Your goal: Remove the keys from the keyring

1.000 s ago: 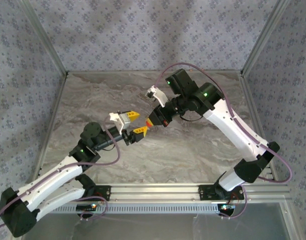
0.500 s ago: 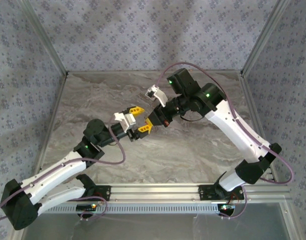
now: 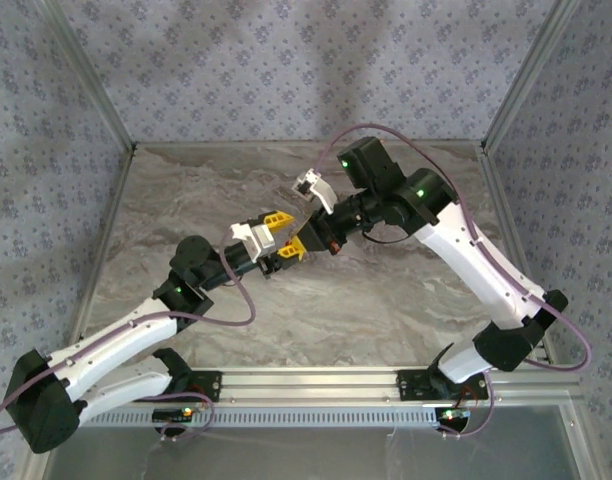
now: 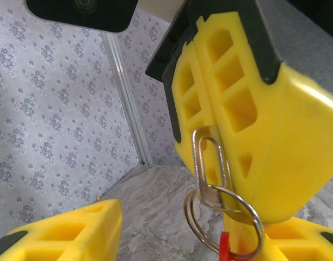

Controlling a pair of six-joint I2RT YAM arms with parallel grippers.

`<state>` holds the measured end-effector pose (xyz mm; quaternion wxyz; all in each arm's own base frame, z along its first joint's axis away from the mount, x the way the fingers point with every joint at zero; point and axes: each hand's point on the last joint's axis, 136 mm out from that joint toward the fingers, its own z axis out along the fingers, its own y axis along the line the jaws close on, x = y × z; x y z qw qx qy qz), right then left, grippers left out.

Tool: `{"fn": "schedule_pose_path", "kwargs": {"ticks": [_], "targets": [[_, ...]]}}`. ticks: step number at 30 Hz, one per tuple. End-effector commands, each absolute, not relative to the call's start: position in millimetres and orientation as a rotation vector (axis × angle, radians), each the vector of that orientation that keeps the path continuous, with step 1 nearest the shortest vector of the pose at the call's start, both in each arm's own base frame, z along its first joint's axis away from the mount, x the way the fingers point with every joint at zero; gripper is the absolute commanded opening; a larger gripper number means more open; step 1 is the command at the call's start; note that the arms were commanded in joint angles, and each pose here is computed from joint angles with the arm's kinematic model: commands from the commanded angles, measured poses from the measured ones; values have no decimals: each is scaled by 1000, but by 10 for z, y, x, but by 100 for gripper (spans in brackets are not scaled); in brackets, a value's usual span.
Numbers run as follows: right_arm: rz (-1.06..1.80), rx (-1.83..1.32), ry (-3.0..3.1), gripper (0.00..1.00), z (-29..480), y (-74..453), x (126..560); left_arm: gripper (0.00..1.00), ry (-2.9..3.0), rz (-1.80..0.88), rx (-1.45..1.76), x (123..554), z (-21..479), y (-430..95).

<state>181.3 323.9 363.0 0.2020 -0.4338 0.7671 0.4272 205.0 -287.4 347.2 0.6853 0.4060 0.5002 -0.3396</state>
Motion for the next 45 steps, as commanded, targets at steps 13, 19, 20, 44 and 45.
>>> {"fn": "schedule_pose_path", "kwargs": {"ticks": [13, 19, 20, 44, 45], "targets": [[1264, -1171, 2088, 0, 3797, 3159, 1747, 23, 974, -751, 900, 1931, 3864, -2874], [1272, -1156, 2071, 0, 3824, 3142, 1752, 15, 977, -758, 889, 1939, 3894, -2874], [1271, -1150, 2070, 0, 3826, 3134, 1759, 14, 982, -760, 885, 1945, 3896, -2874], [1234, -1048, 2021, 0, 3922, 2991, 1864, 0, 1013, -826, 878, 1941, 3938, -2917], [1216, -1037, 2013, 0, 3934, 2975, 1884, 0, 1026, -832, 874, 1945, 3935, -2913]]}}
